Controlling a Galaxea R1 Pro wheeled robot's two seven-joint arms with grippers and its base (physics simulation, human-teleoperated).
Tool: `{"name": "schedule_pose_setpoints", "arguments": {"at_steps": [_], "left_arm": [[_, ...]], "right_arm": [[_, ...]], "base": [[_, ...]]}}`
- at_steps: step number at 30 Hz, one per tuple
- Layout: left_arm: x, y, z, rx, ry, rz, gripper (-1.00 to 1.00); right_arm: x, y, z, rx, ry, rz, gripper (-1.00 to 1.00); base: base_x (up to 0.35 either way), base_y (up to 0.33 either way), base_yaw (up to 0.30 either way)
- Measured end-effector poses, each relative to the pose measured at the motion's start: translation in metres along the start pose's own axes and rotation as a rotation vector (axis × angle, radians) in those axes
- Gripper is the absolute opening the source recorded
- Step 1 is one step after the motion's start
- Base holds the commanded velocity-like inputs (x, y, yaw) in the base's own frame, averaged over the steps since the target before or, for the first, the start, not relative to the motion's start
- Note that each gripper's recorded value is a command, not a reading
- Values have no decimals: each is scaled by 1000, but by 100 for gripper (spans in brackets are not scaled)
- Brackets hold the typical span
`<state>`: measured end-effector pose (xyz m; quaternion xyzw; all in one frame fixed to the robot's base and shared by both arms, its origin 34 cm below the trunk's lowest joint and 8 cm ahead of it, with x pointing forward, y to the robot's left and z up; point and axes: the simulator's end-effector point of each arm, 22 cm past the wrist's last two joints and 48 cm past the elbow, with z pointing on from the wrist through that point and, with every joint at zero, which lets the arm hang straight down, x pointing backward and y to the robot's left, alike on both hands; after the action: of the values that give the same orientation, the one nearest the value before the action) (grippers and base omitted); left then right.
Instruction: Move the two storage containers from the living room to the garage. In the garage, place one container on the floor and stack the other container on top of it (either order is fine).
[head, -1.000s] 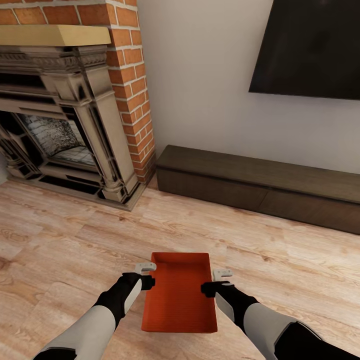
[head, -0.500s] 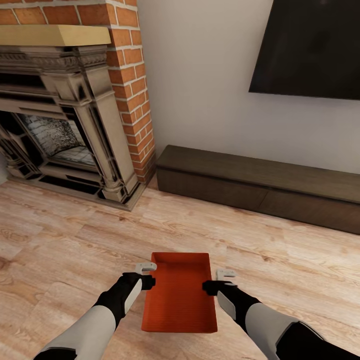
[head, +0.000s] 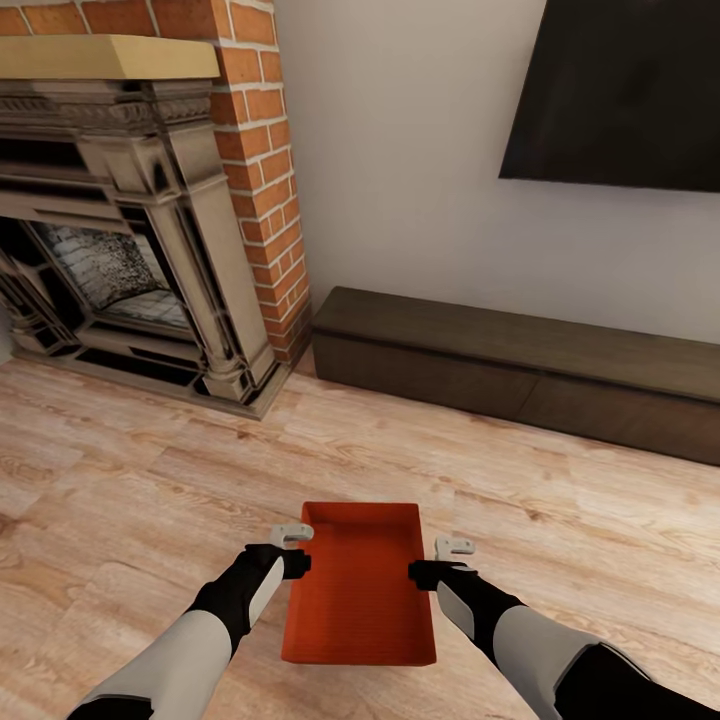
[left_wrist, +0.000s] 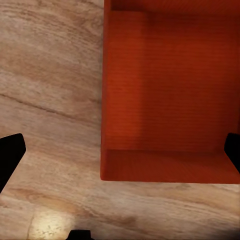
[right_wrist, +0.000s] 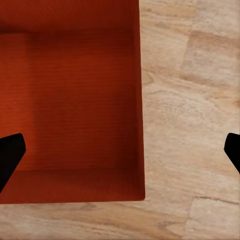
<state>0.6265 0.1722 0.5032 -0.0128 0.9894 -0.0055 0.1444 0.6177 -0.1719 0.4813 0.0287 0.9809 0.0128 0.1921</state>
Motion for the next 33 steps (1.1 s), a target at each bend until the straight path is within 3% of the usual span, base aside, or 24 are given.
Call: {"name": "schedule_pose_setpoints", "arguments": {"at_steps": [33], "left_arm": [[21,2,55,-4,4,3,100]], "right_arm": [[26,-3,53,1,1,-9,100]], "base": [[0,0,0]]}}
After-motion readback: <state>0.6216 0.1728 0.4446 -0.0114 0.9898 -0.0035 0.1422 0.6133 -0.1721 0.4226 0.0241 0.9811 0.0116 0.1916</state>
